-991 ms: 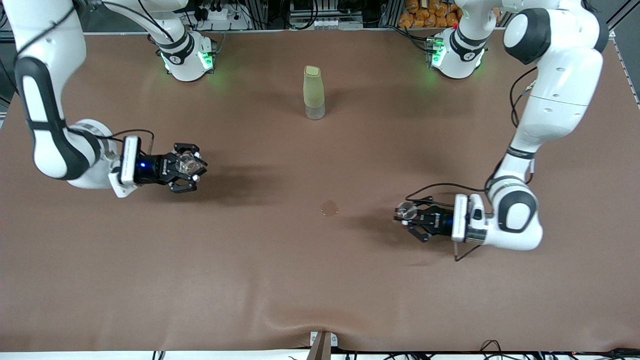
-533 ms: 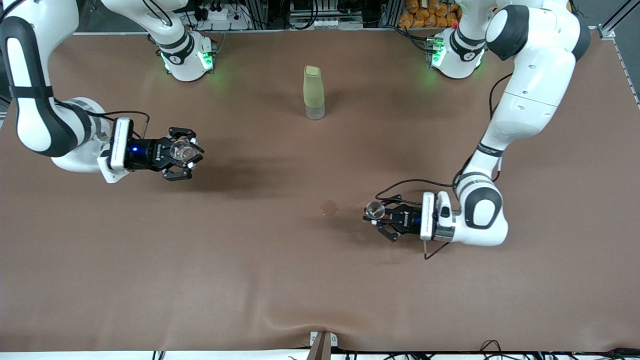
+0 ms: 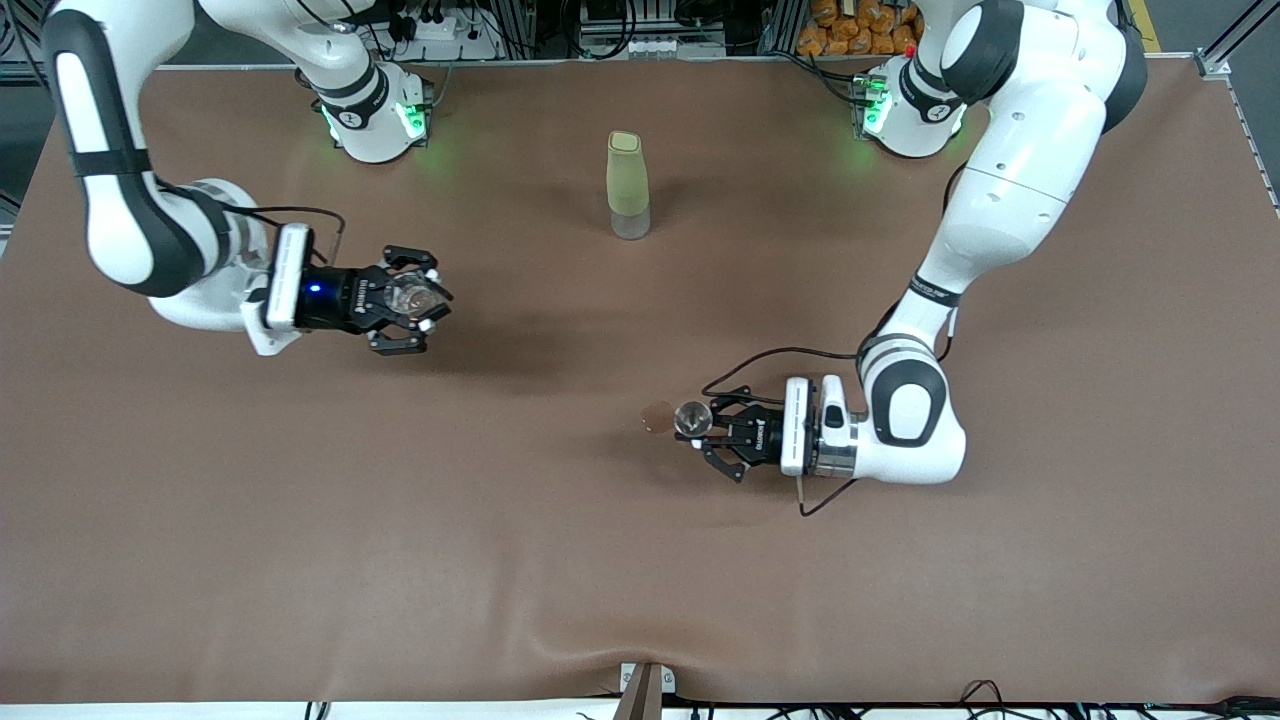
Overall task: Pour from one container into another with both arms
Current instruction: 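Carry the glass cup above the jigger while the left gripper brings the jigger closer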
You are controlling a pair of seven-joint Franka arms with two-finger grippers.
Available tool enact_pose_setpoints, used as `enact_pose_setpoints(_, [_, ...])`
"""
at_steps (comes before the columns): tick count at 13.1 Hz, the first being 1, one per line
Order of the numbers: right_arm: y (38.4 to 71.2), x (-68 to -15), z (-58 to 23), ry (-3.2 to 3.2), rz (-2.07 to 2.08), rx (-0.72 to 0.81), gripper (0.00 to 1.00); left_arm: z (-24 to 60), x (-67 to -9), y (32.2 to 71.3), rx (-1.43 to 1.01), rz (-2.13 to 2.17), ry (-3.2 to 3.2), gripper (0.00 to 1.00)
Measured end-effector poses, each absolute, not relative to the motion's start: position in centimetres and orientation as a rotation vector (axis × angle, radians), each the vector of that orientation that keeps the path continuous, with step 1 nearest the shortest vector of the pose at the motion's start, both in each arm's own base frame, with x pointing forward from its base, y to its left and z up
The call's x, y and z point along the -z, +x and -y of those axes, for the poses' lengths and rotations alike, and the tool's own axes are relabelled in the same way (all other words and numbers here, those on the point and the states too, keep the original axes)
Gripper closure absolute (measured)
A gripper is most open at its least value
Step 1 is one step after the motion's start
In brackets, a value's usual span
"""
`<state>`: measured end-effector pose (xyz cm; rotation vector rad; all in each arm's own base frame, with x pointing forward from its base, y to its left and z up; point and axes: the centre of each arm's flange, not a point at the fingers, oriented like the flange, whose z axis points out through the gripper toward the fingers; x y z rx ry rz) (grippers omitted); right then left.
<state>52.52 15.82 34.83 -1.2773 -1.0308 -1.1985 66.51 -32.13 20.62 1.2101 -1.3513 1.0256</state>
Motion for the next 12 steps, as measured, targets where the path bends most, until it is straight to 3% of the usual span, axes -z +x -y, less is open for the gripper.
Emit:
enact_pose_setpoints(5, [50.8, -34.6, -24.3, -1.309, 0.954, 1.212, 0.84, 33.3, -21.1, 66.2, -1.041, 1.324, 1.206, 0.79])
enact_pose_setpoints(12, [50.4, -33.7, -28.6, -1.341, 0.931, 1.244, 0.84, 34.1, -20.5, 65.6, -1.026, 1.328, 1.214, 0.79])
